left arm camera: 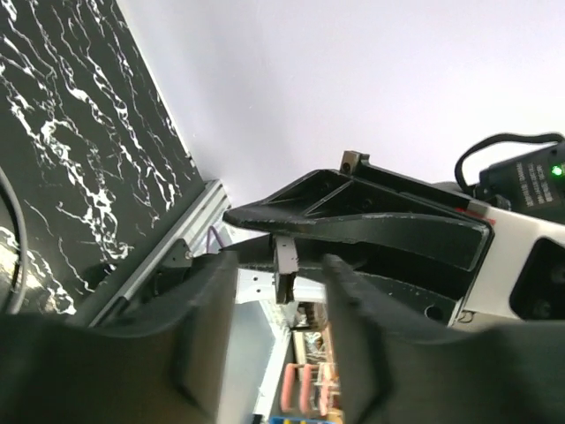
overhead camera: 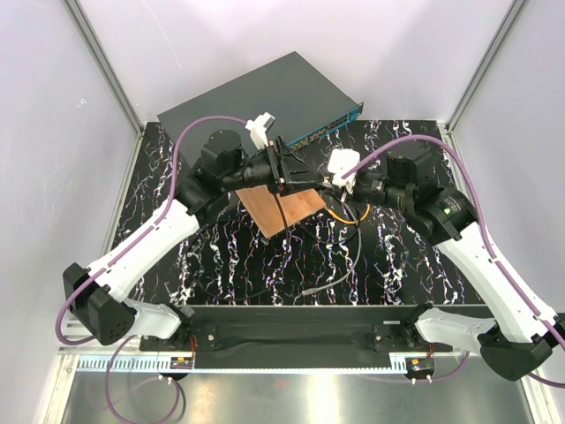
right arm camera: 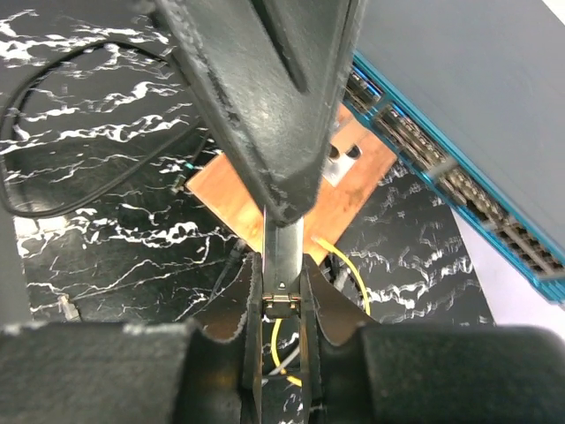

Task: Insert the plug into the switch port

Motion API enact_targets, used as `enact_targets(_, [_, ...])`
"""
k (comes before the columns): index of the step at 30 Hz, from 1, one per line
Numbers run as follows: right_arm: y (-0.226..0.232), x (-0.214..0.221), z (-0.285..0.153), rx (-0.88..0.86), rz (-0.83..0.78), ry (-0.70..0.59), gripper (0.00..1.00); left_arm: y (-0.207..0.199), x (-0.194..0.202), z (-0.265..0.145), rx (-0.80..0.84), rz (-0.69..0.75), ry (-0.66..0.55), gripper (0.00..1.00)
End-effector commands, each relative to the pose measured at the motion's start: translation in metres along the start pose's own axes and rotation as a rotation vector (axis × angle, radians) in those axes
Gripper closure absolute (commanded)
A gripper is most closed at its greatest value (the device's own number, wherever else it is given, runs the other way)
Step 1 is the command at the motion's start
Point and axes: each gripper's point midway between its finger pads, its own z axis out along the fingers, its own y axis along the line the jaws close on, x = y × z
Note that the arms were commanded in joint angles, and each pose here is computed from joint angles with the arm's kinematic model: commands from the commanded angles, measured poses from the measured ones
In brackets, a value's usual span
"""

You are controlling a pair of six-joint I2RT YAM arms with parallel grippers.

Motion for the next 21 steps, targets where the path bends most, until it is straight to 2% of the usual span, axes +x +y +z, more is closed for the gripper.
enact_targets(1, [-0.016, -0.002, -0.001, 0.097, 0.037, 0.008, 1.00, -0.022, -0.019, -0.006, 0.047, 0.048, -0.050, 0.45])
enact_targets(3, [-0.020, 0.007, 0.002, 0.122, 0.094, 0.053, 1.00, -0.024, -0.035, -0.014, 0.052, 0.071, -0.096, 0.35])
enact_targets(4, [-0.024, 0.013, 0.003, 0.152, 0.144, 0.085, 1.00, -0.027, -0.042, -0.018, 0.054, 0.093, -0.117, 0.27])
enact_targets(11, [-0.036, 0.059, 0.017, 0.214, 0.398, 0.279, 1.00, -0.056, -0.090, -0.071, 0.046, 0.369, -0.320, 0.09])
enact_targets(12, [-0.041, 0.062, 0.014, 0.227, 0.430, 0.301, 1.00, -0.051, -0.099, -0.080, -0.003, 0.385, -0.347, 0.05])
enact_targets(13, [-0.045, 0.067, 0.015, 0.236, 0.487, 0.314, 1.00, -0.055, -0.110, -0.089, -0.036, 0.463, -0.393, 0.01])
enact_targets(14, [-0.056, 0.086, 0.018, 0.257, 0.538, 0.361, 1.00, -0.056, -0.115, -0.097, -0.062, 0.497, -0.416, 0.01])
enact_targets(17, [-0.075, 0.098, 0.023, 0.292, 0.624, 0.411, 1.00, -0.046, -0.132, -0.121, -0.187, 0.590, -0.483, 0.01])
enact_targets(21, [-0.094, 0.092, 0.034, 0.320, 0.646, 0.404, 1.00, -0.013, -0.150, -0.142, -0.360, 0.622, -0.512, 0.01])
